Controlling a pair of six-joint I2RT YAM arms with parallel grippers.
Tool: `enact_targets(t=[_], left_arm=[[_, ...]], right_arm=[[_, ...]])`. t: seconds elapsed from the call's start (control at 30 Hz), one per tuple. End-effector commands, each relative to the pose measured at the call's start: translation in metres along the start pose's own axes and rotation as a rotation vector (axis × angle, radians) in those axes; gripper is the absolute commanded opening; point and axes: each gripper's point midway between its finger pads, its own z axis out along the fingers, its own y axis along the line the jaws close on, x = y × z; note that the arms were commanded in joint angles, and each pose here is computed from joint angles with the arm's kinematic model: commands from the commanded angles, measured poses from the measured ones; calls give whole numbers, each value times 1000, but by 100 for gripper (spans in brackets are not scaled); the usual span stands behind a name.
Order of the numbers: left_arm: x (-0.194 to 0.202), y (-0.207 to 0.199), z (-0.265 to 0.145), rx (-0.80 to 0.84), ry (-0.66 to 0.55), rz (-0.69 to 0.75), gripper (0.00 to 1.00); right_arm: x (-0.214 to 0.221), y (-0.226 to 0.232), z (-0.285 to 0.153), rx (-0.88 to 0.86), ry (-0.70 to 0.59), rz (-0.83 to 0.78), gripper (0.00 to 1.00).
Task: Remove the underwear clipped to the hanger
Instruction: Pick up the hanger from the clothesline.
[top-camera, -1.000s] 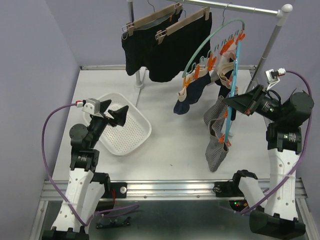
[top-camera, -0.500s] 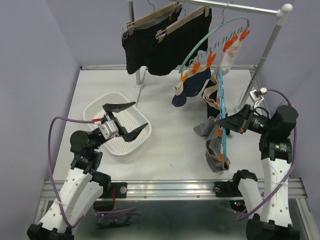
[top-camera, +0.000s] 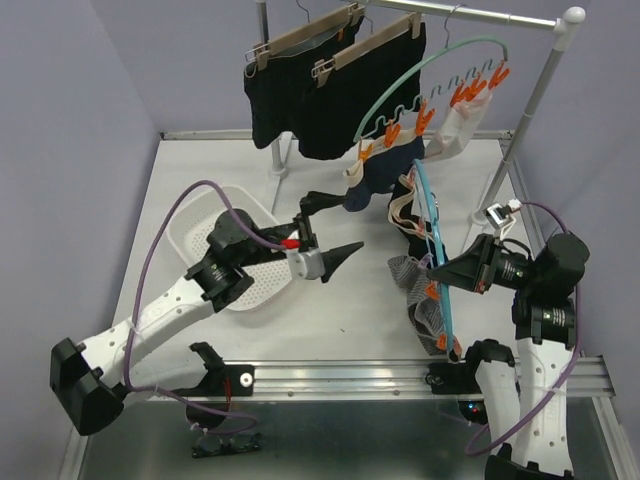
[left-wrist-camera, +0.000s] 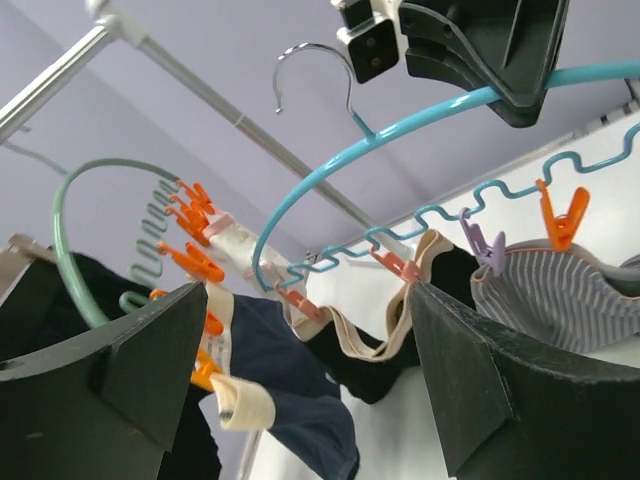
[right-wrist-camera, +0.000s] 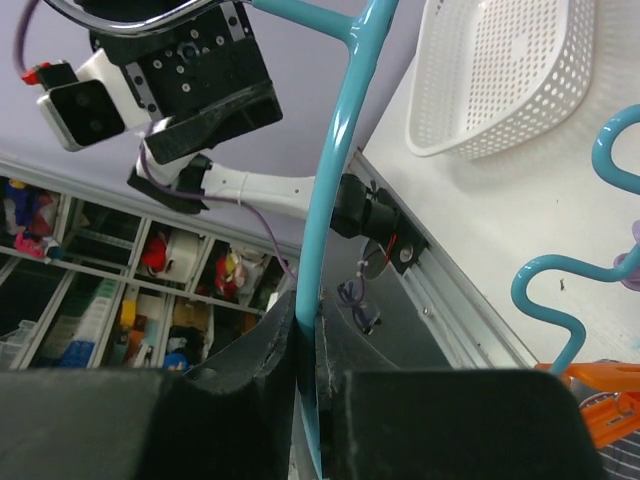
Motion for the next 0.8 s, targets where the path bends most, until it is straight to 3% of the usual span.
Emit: enact_targets(t=[0.0,0.2,0.43,0.77], left_arm=[[-4,22,33,-29,48,216,92],[19,25,74,32,68,262,89],[52,2,105,122,109,287,87],[49,12,139,81,65,335,85]], right_arm=[[15,1,-3,-38,49,12,1],[26,4,-5,-55,76,32,1],[28,17,-7,-70,96,-2,1],[29,19,-7,-67,91,3,1]])
